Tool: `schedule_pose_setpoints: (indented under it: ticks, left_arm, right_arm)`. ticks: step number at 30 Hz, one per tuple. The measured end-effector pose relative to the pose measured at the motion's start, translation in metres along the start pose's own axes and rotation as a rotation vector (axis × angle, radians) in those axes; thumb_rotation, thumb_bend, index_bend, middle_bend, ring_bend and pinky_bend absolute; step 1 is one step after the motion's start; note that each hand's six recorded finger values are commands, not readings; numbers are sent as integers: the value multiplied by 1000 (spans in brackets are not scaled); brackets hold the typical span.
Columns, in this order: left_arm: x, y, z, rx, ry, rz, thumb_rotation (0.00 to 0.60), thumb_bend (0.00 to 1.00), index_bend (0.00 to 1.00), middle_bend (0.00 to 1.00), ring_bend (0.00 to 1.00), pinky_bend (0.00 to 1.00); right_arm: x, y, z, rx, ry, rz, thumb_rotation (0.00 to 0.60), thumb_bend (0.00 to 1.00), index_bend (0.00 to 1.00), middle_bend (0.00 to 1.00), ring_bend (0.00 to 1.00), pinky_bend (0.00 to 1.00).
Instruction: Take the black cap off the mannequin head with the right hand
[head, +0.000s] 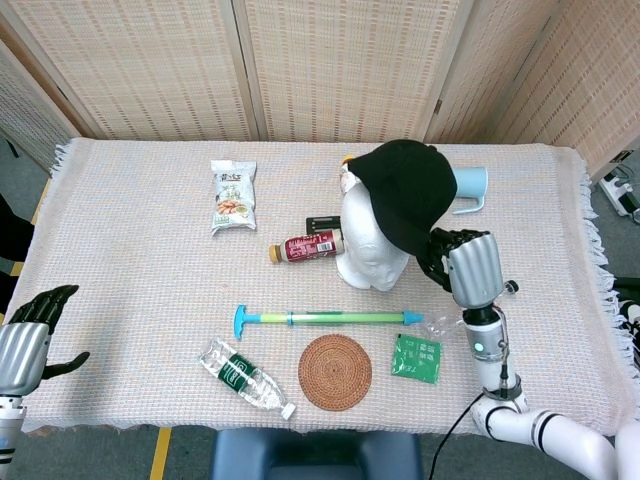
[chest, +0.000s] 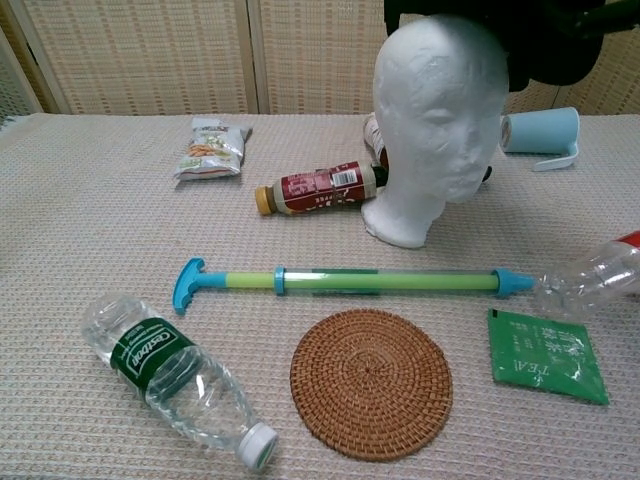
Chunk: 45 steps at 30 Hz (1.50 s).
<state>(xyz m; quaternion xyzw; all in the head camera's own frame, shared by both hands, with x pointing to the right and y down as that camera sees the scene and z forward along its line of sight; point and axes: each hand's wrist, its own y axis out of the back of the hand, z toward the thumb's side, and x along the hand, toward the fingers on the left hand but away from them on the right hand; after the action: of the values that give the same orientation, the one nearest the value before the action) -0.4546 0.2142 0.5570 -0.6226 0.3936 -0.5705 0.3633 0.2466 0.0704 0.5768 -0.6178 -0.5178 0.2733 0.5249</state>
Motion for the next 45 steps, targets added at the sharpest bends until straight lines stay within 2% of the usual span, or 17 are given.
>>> schedule_pose_setpoints:
  ticks: [8,13,18,23,25,27,28,30,32,34,36,38,41,45]
  left_arm:
    - [2,-4,3,6,-6,-17,600,97,143,175,168,271]
    - [4,-7,8,5,-14,-26,600,97,143,174,167,271]
    - [5,-8,11,7,-17,-27,600,97,142,174,166,271]
    - [6,-6,16,10,-27,-18,600,97,142,174,166,270]
    - [6,-5,17,13,-29,-16,600,97,142,174,166,270]
    - [5,-3,17,14,-29,-11,600,97,142,174,166,270]
    - [5,-2,18,14,-29,-7,600,97,142,174,165,270]
    - [5,-2,18,15,-28,-6,600,97,142,174,165,270]
    - [4,-2,17,18,-26,-11,600,96,142,174,165,270]
    - [4,-3,17,19,-24,-15,600,96,142,174,165,269]
    - [4,-4,16,20,-22,-17,600,96,142,173,163,269]
    - [5,-5,16,20,-21,-18,600,97,141,170,160,267]
    - [7,-5,16,19,-20,-17,600,97,140,167,154,262]
    - [8,-7,15,23,-18,-11,600,96,140,166,152,261]
  right_arm:
    - [-21,25,-36,120,-19,28,600,458,910,789,933,1000]
    - [-12,35,-76,217,-65,124,600,459,910,789,933,1000]
    - [12,23,-110,267,-108,243,600,459,909,789,933,1000]
    - [35,2,-131,287,-138,330,600,459,883,785,910,1000]
    - [43,-10,-136,287,-149,363,600,454,825,747,851,1000]
    - [51,-24,-140,284,-160,399,600,419,699,675,742,998]
    - [54,-30,-141,281,-166,417,600,383,593,613,661,972]
    - [61,-44,-141,272,-178,465,600,295,357,464,500,840]
    - [67,-54,-140,263,-187,506,600,193,130,302,321,609]
    - [72,-61,-138,250,-194,541,600,96,10,150,146,382]
    - [75,-63,-134,236,-201,562,600,33,0,49,42,261]
    - [77,-62,-132,222,-207,574,600,2,0,2,1,201]
    - [79,-52,-128,203,-217,583,600,0,0,0,0,184]
    - [84,-26,-123,191,-232,577,600,0,0,25,29,197]
